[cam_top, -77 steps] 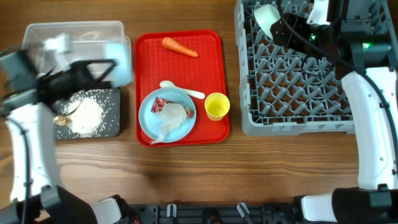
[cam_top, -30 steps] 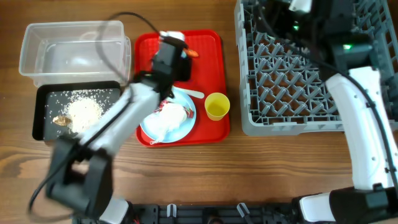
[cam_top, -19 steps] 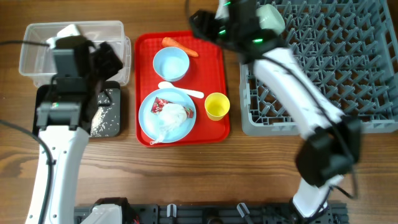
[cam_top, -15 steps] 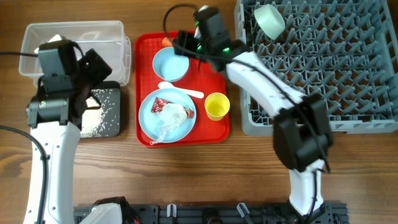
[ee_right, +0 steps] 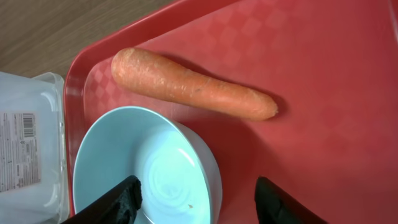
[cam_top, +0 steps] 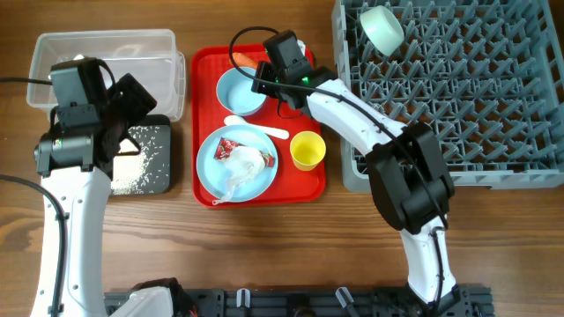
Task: Sort waste into correct bins and load items into the dishwasher rack
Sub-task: 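Reach the right gripper to the blue bowl and grasp its rim, then carry the blue bowl with the right gripper into the dishwasher rack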
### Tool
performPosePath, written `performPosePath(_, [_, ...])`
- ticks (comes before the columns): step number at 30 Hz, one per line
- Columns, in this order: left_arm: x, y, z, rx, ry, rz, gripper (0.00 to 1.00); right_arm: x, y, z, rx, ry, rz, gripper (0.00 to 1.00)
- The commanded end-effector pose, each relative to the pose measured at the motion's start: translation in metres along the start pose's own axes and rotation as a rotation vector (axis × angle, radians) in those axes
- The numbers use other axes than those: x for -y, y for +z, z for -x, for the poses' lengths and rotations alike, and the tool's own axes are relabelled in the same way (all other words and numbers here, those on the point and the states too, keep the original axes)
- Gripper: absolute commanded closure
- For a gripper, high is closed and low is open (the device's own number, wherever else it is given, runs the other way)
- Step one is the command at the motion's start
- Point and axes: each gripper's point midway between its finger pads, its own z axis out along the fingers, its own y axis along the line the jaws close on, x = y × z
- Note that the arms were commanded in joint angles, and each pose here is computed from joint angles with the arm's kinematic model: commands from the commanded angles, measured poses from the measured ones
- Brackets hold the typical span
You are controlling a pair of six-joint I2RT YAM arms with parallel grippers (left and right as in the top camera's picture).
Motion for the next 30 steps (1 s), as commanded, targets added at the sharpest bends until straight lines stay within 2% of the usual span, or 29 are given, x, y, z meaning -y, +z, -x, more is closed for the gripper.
performPosePath(1, [0.0, 0.003, -0.003, -0.016, -0.012, -0.005, 0.21, 0.01, 0.026, -0.023, -0.041, 0.012, -0.033, 0.46])
performPosePath(11, [0.0, 0.003, -0.002, -0.015, -0.013, -0.005, 0.21, 0.011, 0.027, -0.027, -0.061, 0.013, -0.033, 0.96])
performPosePath(17, [-0.001, 0.007, -0.004, -0.025, -0.013, 0.0, 0.2, -0.002, 0.021, -0.029, -0.099, 0.009, 0.036, 0.96])
performPosePath(21, [-0.001, 0.01, -0.006, -0.035, -0.012, 0.005, 0.18, -0.019, -0.009, -0.003, -0.037, -0.06, 0.086, 0.96])
performPosePath(23, [-0.002, 0.013, -0.007, -0.042, -0.011, 0.009, 0.17, -0.028, -0.042, 0.02, 0.029, -0.102, 0.097, 0.96])
performPosePath(26, [-0.003, 0.017, -0.009, -0.053, -0.011, 0.017, 0.16, -0.02, -0.101, 0.059, 0.167, -0.132, 0.011, 0.96])
performPosePath(30, [-0.004, 0.022, -0.012, -0.067, -0.01, 0.025, 0.13, 0.032, -0.201, 0.112, 0.406, -0.132, -0.279, 0.96])
